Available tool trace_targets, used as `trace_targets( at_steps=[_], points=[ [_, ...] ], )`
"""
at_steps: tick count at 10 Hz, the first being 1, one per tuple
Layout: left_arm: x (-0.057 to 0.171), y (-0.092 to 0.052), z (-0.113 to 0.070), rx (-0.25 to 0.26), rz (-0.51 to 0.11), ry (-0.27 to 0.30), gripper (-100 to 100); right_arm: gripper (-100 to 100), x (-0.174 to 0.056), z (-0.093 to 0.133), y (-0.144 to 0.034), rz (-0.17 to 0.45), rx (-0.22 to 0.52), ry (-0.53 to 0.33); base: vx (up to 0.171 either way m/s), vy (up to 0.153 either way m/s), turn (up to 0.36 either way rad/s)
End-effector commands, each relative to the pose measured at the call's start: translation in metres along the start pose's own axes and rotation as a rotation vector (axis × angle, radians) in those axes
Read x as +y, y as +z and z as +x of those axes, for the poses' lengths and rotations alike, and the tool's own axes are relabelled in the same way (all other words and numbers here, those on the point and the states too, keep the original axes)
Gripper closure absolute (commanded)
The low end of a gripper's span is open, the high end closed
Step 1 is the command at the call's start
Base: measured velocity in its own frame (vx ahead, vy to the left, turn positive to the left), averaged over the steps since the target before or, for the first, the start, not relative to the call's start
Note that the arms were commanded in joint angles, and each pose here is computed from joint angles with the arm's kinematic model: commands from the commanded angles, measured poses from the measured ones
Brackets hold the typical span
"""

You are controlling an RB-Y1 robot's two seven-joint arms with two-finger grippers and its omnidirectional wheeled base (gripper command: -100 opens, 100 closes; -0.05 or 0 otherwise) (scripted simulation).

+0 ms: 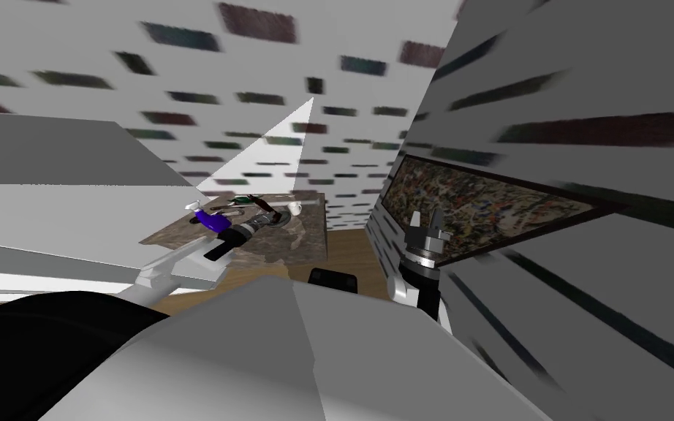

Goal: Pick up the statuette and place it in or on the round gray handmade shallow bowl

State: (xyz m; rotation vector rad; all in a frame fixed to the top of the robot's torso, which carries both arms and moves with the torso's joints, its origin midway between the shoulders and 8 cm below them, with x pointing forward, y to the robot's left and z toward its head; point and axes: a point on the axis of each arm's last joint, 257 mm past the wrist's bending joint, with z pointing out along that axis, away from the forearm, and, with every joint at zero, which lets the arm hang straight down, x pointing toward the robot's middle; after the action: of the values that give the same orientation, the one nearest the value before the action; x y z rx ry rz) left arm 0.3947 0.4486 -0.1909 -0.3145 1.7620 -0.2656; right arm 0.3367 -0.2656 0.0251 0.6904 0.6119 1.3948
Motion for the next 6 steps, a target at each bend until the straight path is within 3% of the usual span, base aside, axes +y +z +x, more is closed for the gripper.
trace_targets(
  at_steps=[1,3,4,5,6],
  points=[
    [-0.001,0.003,-0.014,-0.009,0.006,0.02,100,0,0.0,0.0,0.0,0.0,0.0,0.0,0.091,0.138,-0.061],
    [-0.005,0.006,-0.029,-0.02,0.014,0.046,100,0,0.0,0.0,0.0,0.0,0.0,0.0,0.123,0.158,-0.07],
    [-0.005,0.006,-0.025,-0.017,0.013,0.038,100,0,0.0,0.0,0.0,0.0,0.0,0.0,0.04,0.08,-0.027],
    [-0.005,0.007,-0.027,-0.02,0.013,0.039,-100,0,0.0,0.0,0.0,0.0,0.0,0.0,0.01,0.016,-0.001],
    [-0.005,0.007,-0.027,-0.02,0.013,0.039,-100,0,0.0,0.0,0.0,0.0,0.0,0.0,0.005,0.007,-0.001]
  ],
)
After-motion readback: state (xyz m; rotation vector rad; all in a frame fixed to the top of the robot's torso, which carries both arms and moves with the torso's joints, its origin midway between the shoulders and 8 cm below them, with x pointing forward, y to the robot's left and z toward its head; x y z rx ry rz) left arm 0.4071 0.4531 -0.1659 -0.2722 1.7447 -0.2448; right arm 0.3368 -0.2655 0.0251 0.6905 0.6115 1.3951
